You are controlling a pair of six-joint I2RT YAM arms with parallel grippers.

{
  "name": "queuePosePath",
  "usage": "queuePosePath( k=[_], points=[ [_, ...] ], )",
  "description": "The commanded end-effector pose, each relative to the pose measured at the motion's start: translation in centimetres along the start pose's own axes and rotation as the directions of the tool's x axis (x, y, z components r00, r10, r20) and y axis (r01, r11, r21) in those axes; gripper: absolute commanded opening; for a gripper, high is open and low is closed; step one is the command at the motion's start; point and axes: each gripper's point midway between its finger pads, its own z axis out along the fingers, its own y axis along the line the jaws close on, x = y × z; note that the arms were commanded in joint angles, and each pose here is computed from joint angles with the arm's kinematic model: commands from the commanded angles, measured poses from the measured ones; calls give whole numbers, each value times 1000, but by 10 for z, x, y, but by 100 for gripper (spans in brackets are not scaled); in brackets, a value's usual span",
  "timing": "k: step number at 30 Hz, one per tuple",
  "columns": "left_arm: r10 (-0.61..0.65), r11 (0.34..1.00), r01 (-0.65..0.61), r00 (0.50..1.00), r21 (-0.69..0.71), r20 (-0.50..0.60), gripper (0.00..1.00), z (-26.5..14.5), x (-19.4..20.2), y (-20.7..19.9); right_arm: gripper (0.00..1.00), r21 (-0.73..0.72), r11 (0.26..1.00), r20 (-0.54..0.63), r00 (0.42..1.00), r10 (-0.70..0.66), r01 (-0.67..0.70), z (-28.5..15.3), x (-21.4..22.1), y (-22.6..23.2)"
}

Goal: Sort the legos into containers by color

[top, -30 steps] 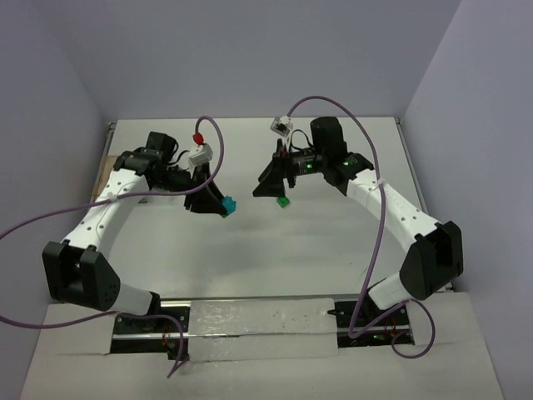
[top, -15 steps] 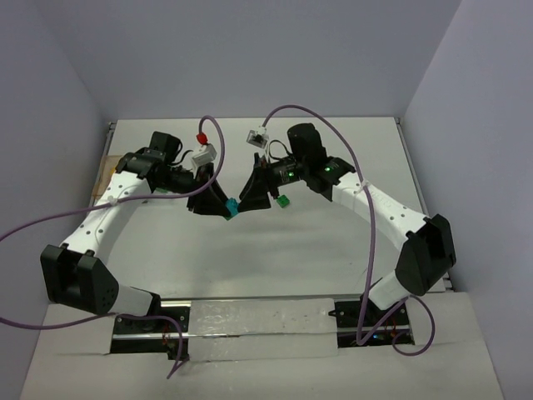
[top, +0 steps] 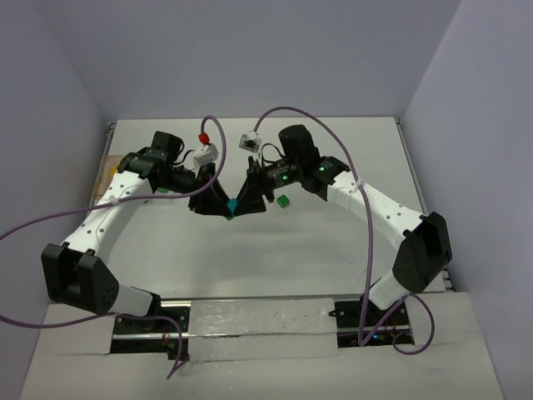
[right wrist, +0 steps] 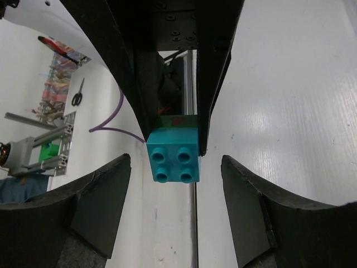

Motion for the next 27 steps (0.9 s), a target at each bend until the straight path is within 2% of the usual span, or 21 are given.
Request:
queuePosePath(
  k=[1,4,7,8,10,11,13,14,15,17,20,22,24,27],
  points=[
    [23,1000,-24,1000,18,14,5,3,-6,0,73,15,997,0,997,-74,74,2,-12,7],
    [21,1000,-21,1000,15,12,6,2,-7,1,70,24,997,-6,997,-77,77,3,-11,5],
    [16,1000,-17,1000,13,10,7,3,-6,1,62,30,997,-3,997,-76,76,4,-12,4],
    [12,1000,-12,1000,13,8,8,3,-5,2,51,29,997,-1,997,-75,75,4,-12,4],
    [10,1000,-10,1000,11,5,12,3,-3,2,39,31,997,0,997,-72,72,4,-11,4],
    [10,1000,-10,1000,11,5,14,3,-3,1,37,31,997,1,997,-74,74,4,-12,3],
    [12,1000,-12,1000,8,2,23,2,-2,1,20,34,997,0,997,-72,72,4,-11,3],
    [11,1000,-11,1000,6,-1,28,2,-1,1,7,40,997,0,998,-70,70,4,-10,1],
    [15,1000,-15,1000,5,-5,31,2,0,1,0,44,996,1,997,-72,72,3,-10,1],
    [18,1000,-18,1000,6,-10,37,2,1,1,0,43,996,5,997,-79,79,2,-11,2],
    [-3,1000,3,1000,6,-25,65,2,6,1,0,39,996,12,997,-77,77,-1,-10,4],
    [-12,1000,12,999,11,-33,77,3,8,2,0,29,997,18,997,-72,71,-2,-10,5],
    [-17,1000,17,999,9,-35,78,2,8,3,0,27,997,19,998,-68,67,-4,-10,6],
    [-22,1000,22,999,1,-30,70,2,7,5,0,26,997,20,997,-70,70,-4,-10,6]
  ],
)
